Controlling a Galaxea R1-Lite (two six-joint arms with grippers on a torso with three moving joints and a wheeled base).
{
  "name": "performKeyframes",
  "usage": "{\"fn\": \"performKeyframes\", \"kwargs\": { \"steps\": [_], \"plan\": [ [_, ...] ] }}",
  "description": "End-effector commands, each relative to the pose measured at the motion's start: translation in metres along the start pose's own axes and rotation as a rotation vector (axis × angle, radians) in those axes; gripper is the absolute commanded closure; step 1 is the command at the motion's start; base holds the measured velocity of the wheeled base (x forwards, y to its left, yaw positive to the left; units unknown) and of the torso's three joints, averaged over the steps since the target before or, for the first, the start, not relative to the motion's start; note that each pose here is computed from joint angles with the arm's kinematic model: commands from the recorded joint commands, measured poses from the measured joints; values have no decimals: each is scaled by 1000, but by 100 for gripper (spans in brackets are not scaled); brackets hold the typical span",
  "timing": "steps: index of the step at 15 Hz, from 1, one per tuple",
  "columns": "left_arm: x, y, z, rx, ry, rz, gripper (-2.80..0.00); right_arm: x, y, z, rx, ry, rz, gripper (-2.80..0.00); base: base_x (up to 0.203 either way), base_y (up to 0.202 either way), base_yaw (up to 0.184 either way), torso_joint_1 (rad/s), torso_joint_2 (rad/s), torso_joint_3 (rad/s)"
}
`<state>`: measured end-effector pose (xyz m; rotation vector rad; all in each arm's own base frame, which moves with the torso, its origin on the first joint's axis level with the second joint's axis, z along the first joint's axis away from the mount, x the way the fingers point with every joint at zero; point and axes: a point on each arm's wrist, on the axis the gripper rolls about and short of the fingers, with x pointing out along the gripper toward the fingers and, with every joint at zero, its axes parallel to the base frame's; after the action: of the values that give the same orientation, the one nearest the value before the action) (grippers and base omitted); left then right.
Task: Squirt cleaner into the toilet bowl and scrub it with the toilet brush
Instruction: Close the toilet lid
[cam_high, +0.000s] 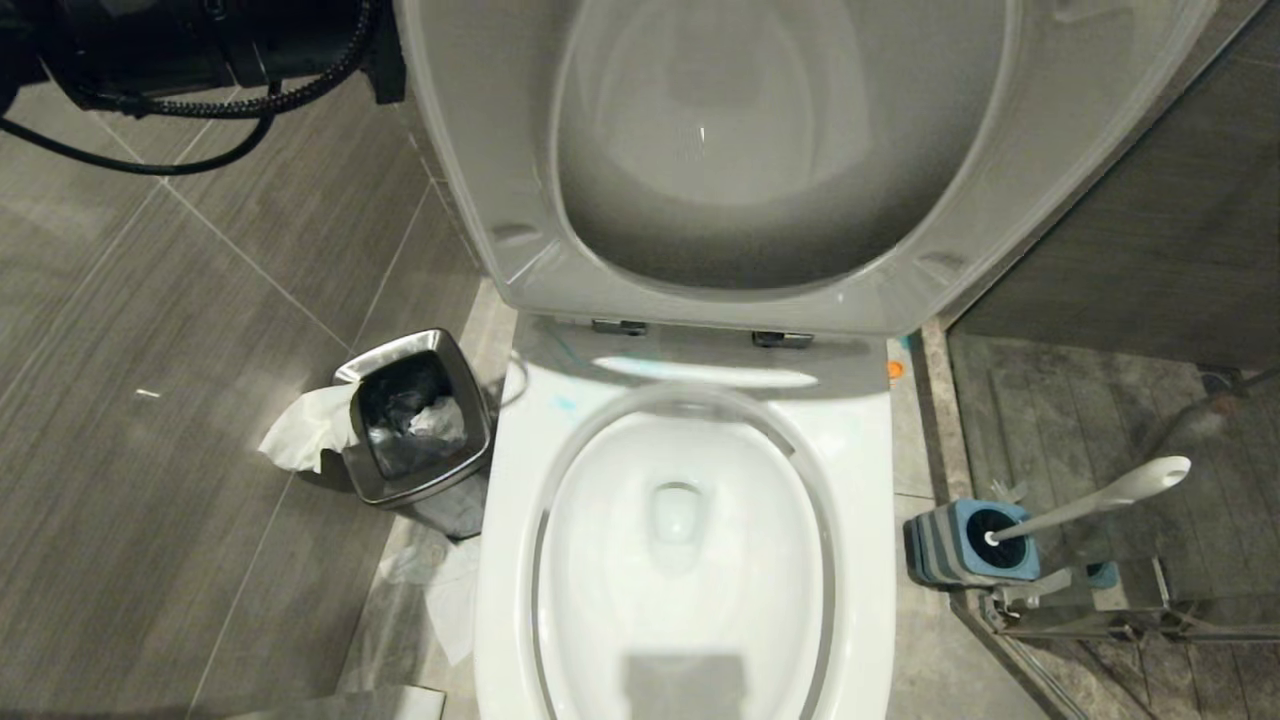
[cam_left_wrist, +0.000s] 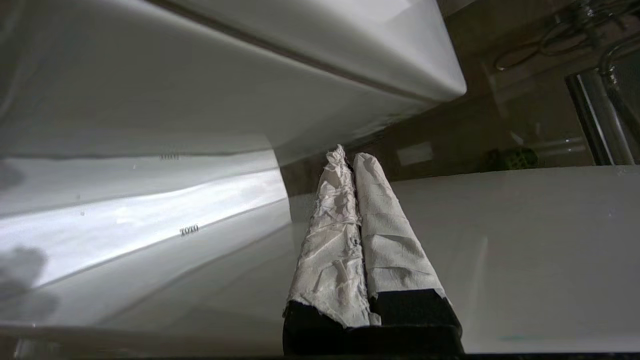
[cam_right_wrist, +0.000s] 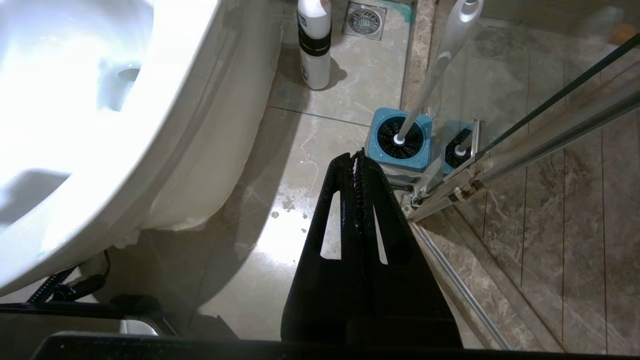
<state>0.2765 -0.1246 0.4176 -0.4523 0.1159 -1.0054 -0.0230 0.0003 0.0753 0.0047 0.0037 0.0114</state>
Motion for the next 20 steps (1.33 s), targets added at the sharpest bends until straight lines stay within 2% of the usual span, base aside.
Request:
{"fn": "performKeyframes", "kwargs": {
  "steps": [1,4,6,8,10,12,16,17,20],
  "plan": [
    [-9,-6,2,-14,16,12,0,0,0,0,0,1,0,0,0,0,0,0,0,0],
    [-16,-9,-1,-51,56,39,0,0,0,0,0,1,1,0,0,0,0,0,0,0],
    [-26,-8,-5,-102,109,91,0,0,0,0,0,1,1,0,0,0,0,0,0,0],
    [-39,-9,-15,-188,211,160,0,0,0,0,0,1,1,0,0,0,0,0,0,0],
    [-50,-12,-28,-255,321,164,0,0,0,0,0,1,1,0,0,0,0,0,0,0],
    [-58,-10,-44,-252,427,186,0,0,0,0,0,1,1,0,0,0,0,0,0,0],
    [-86,-6,-74,-155,686,225,0,0,0,0,0,1,-1,0,0,0,0,0,0,0],
    [-95,-5,-73,-132,700,239,0,0,0,0,0,1,1,0,0,0,0,0,0,0],
    [-119,-6,-60,-121,622,322,0,0,0,0,0,1,1,0,0,0,0,0,0,0]
  ]
}}
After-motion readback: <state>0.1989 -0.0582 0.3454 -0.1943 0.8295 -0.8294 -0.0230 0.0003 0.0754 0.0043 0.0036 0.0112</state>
